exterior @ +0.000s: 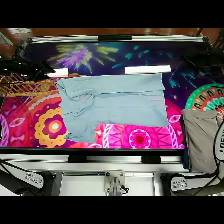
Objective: Fold the shirts.
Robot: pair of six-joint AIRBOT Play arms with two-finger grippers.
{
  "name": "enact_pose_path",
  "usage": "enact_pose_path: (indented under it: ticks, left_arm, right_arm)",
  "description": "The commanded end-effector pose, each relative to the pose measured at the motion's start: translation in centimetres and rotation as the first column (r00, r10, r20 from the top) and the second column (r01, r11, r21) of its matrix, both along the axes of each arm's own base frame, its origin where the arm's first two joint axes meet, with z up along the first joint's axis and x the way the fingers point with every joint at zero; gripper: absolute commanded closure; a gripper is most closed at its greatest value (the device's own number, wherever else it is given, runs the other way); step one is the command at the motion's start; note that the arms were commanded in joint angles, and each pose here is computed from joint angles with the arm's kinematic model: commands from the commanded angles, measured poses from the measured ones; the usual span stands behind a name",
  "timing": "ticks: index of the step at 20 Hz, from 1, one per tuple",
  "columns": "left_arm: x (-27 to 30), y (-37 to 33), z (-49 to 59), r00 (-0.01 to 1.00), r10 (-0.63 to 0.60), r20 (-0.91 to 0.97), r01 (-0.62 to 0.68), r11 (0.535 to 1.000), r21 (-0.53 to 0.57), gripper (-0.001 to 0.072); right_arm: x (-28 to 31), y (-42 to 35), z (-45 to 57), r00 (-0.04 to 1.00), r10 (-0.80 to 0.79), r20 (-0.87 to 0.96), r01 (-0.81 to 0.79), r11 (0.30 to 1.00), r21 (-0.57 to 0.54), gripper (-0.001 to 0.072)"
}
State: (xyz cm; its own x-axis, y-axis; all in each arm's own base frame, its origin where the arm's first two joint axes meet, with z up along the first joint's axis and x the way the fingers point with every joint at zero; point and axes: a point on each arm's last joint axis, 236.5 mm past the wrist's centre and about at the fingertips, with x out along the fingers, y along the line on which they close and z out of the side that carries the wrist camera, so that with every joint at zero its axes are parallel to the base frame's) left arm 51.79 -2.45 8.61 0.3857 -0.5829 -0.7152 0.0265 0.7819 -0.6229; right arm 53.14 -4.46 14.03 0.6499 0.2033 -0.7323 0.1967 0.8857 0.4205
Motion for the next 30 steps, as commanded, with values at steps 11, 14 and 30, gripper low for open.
enact_pose_path:
  ticks: [11,14,30]
  left_arm:
    - [-17.6,1.2,-11.4,0.893,0.031,-0.45,0.024,0.993,0.116,0.011]
    - [-19.0,-1.4,-14.4,0.887,0.021,-0.461,0.006,0.998,0.057,0.0109]
    - [-17.3,-7.7,-17.5,0.923,-0.035,-0.384,0.059,0.997,0.05,0.038]
  right_arm:
    - [-13.7,5.7,-8.0,0.842,0.303,-0.446,-0.253,0.952,0.17,0.0185]
    - [-11.8,6.5,-8.5,0.871,0.289,-0.398,-0.262,0.957,0.122,0.0185]
    - [-11.2,6.1,-10.7,0.857,0.275,-0.436,-0.282,0.958,0.05,0.0185]
